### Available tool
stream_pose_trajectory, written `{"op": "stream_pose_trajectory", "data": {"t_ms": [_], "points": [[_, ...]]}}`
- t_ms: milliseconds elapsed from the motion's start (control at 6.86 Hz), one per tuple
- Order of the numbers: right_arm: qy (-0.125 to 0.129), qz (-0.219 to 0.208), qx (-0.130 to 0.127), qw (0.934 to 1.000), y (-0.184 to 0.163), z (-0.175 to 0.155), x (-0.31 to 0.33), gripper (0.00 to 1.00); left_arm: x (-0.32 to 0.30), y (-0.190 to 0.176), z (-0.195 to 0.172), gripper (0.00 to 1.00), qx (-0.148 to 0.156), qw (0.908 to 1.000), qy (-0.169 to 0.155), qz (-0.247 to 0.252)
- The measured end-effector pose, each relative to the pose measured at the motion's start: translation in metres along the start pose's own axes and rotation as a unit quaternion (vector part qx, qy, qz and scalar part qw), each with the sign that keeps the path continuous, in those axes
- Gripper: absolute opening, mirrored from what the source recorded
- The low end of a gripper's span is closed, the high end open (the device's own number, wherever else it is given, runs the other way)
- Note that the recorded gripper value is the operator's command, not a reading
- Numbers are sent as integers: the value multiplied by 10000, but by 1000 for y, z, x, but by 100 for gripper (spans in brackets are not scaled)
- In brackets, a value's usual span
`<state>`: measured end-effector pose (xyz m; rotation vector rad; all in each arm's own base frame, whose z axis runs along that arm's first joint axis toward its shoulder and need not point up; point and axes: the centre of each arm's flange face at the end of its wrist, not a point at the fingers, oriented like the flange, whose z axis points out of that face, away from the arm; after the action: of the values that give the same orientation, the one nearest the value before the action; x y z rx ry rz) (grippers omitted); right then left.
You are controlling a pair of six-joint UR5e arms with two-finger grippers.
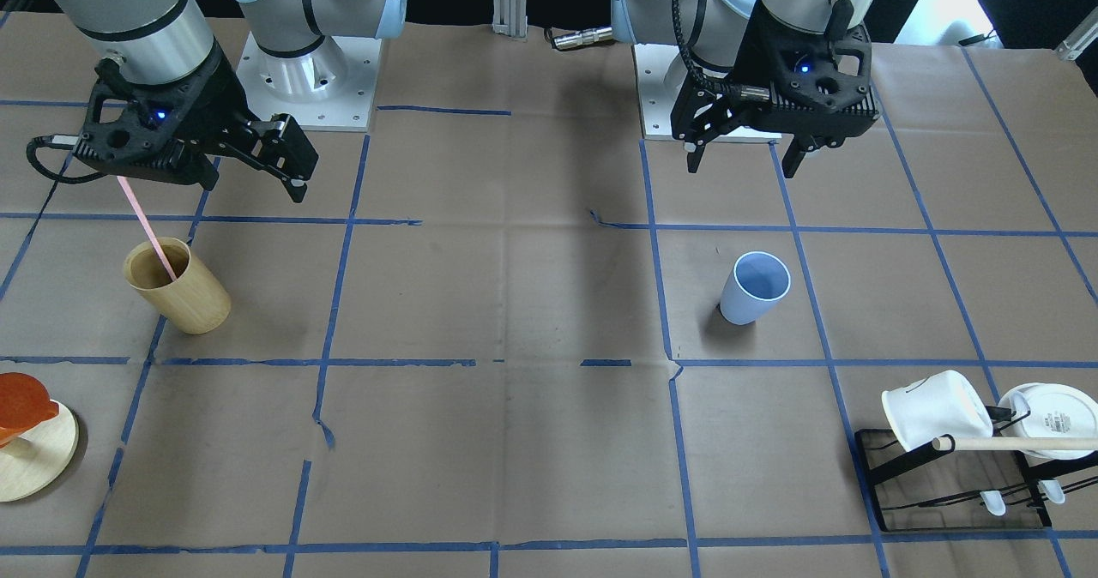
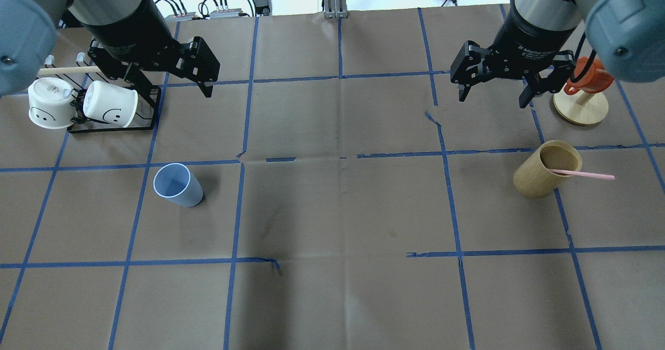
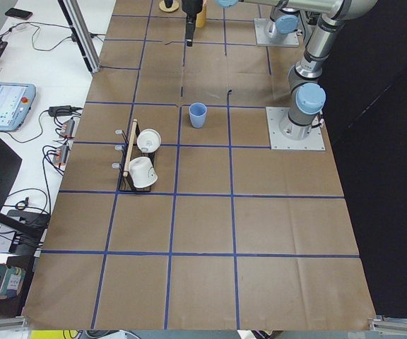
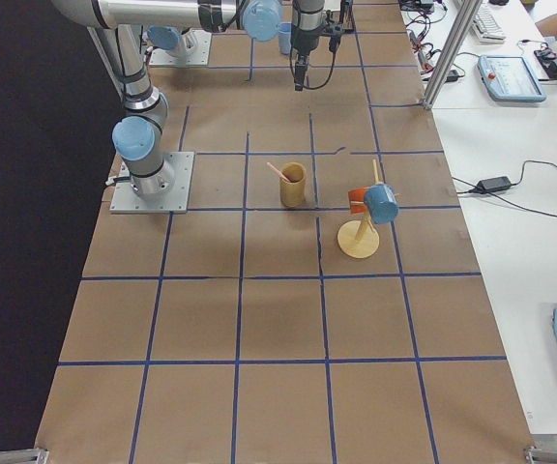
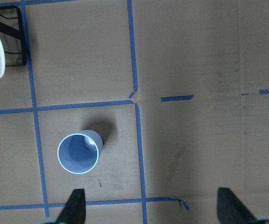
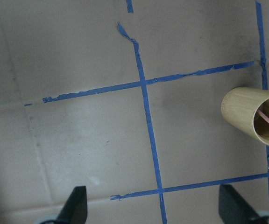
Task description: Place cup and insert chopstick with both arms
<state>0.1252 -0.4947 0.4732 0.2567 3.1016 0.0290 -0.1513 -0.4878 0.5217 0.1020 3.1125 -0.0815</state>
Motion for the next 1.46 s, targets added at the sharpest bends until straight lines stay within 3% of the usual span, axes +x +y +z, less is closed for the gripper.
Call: {"op": "stream_pose_trajectory", "data": {"t_ms": [1167,1458], "points": [[10,67,45,10000,-4,-1,-4,100,-7,-1,0,100,-24,10000,-10,-13],[5,70,49,10000,-4,-1,-5,100,-37,-12,10,100,-113,9997,17,-206]]}}
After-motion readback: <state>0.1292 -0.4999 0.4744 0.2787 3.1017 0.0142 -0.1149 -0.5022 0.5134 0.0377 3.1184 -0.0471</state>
